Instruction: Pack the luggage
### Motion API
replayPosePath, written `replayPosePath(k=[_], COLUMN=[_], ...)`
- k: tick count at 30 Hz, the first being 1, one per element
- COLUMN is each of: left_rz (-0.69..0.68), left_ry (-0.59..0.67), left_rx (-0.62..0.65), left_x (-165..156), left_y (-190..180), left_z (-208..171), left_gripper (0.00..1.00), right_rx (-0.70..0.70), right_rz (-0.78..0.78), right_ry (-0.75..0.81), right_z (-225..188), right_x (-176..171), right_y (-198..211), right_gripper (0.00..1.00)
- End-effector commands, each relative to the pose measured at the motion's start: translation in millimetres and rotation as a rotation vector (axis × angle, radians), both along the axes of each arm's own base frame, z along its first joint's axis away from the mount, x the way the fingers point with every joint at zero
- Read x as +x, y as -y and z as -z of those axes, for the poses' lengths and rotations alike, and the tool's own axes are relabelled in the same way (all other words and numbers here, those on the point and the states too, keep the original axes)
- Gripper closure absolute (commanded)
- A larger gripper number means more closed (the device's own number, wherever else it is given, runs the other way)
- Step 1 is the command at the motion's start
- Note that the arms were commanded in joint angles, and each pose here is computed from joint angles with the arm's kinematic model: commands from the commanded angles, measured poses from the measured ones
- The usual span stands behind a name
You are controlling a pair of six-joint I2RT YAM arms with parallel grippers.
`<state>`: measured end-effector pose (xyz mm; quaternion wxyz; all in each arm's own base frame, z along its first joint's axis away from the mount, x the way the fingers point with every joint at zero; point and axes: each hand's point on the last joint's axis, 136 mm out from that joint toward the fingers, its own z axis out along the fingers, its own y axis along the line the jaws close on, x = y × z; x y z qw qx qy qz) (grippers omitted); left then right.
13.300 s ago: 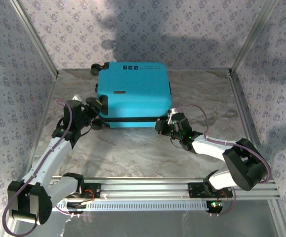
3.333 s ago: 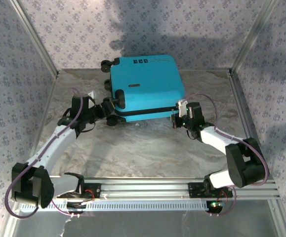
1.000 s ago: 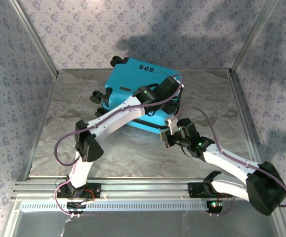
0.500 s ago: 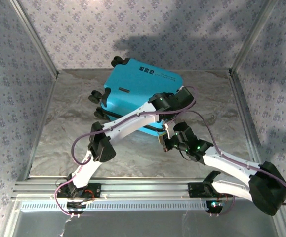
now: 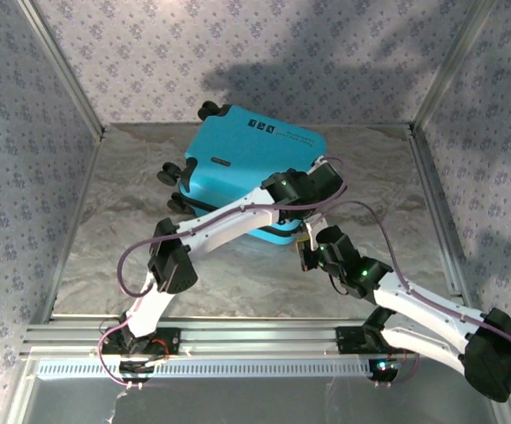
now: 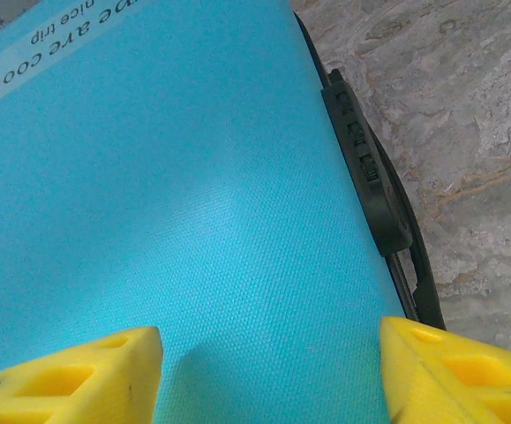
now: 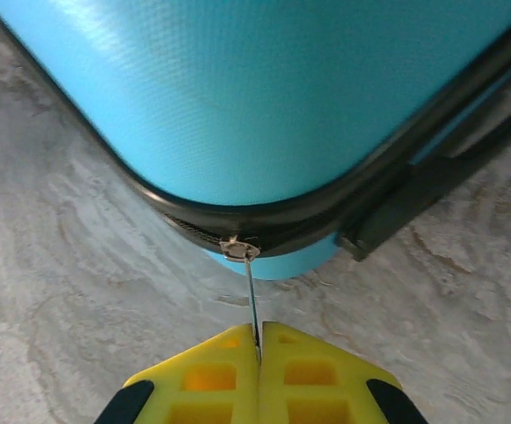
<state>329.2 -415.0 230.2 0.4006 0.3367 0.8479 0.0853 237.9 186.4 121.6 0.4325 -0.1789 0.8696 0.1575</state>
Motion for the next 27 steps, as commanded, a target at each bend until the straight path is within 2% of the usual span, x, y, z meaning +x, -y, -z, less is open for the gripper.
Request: replayPosePath(k=[1, 4, 11, 20, 27], left_rz=[-0.116, -0.116, -0.106, -0.094, -0.094], left_ry=[-0.026, -0.04, -0.069, -0.082, -0.095], left_rx=[0.243, 0.231, 0.202, 0.172, 0.174], left_x=[16.7, 15.4, 8.9, 3.8, 1.2], left_y=[-79.0, -83.2, -90.0, -94.0, -96.3], left_z=[12.6, 17.7, 25.2, 27.5, 35.3], left_gripper=[0.38, 0.38, 0.39, 0.4, 0.41], right_rx=[-0.1, -0.119, -0.051, 0.072, 0.103], right_rz=[0.182, 0.248, 0.364, 0.425, 0.444], right_ry=[-0.002, 0.009, 0.085, 0.089, 0.072], right_z=[9.0, 9.9, 4.6, -5.2, -5.2], right_x=[8.5, 15.5, 40.4, 79.6, 108.7], right_y=[36.1, 44.5, 62.9, 88.6, 103.4], right_gripper=[1.0, 1.0, 1.0, 1.0, 1.0])
